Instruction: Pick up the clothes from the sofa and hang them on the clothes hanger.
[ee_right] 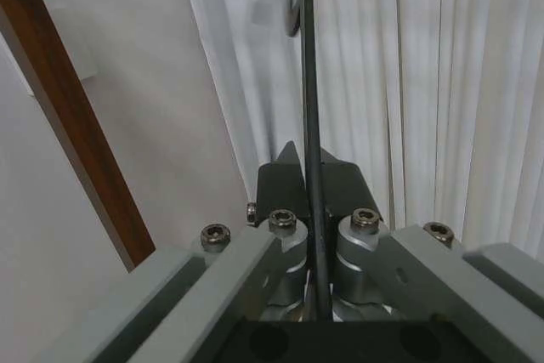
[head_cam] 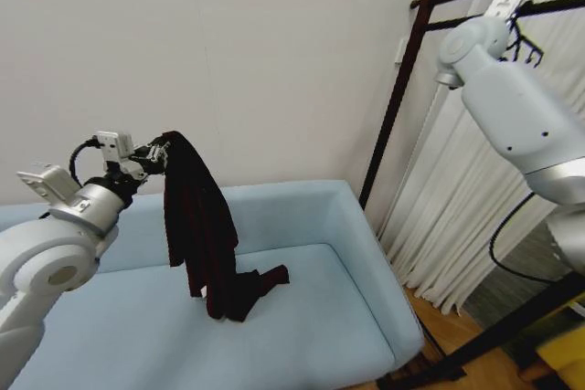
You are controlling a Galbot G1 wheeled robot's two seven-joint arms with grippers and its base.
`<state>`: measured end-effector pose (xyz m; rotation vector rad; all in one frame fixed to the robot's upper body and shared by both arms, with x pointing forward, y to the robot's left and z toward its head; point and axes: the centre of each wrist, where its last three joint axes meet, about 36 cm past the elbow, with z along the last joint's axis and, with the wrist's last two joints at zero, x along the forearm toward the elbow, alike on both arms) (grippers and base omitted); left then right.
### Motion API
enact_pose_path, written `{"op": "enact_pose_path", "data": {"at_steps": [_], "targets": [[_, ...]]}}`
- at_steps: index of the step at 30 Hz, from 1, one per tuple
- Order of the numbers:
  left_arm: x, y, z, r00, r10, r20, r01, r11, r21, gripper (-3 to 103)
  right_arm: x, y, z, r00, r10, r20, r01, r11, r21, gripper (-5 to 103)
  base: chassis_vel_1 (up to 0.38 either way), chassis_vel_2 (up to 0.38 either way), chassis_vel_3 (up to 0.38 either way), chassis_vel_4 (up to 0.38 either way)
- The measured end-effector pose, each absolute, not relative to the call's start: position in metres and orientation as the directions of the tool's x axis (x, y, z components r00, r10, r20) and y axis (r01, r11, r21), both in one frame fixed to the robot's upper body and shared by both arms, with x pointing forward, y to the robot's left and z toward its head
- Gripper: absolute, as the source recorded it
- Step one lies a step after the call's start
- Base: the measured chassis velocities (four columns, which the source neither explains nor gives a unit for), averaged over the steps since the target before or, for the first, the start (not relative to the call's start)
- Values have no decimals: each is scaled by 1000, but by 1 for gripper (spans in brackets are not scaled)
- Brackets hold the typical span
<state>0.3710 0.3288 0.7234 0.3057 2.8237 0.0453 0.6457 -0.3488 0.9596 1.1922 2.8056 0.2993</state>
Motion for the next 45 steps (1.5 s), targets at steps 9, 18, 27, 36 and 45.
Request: {"op": "enact_pose_path", "data": {"at_steps": [9, 18, 27, 36, 45], "targets": [[369, 329, 724, -932, 213, -293, 202, 977, 67, 2, 644, -352, 954, -690, 723, -20, 707, 680, 194, 2, 0, 0, 0, 0], [366, 328, 726, -929, 219, -297, 206, 976, 75, 2, 620, -352, 944, -702, 707, -85, 690, 705, 162, 2, 0, 0, 0, 0], [361, 324, 725, -928, 228, -296, 214, 974, 79, 2, 597, -350, 920, -727, 677, -115, 668, 736, 112, 2, 0, 0, 0, 0], [365, 335, 728, -918, 294, -266, 282, 956, 81, 2, 560, -341, 868, -791, 599, -125, 601, 799, 22, 2, 0, 0, 0, 0], [386, 363, 745, -918, 329, -219, 319, 944, 79, 2, 470, -319, 838, -954, 278, -110, 286, 956, -64, 2, 0, 0, 0, 0]]}}
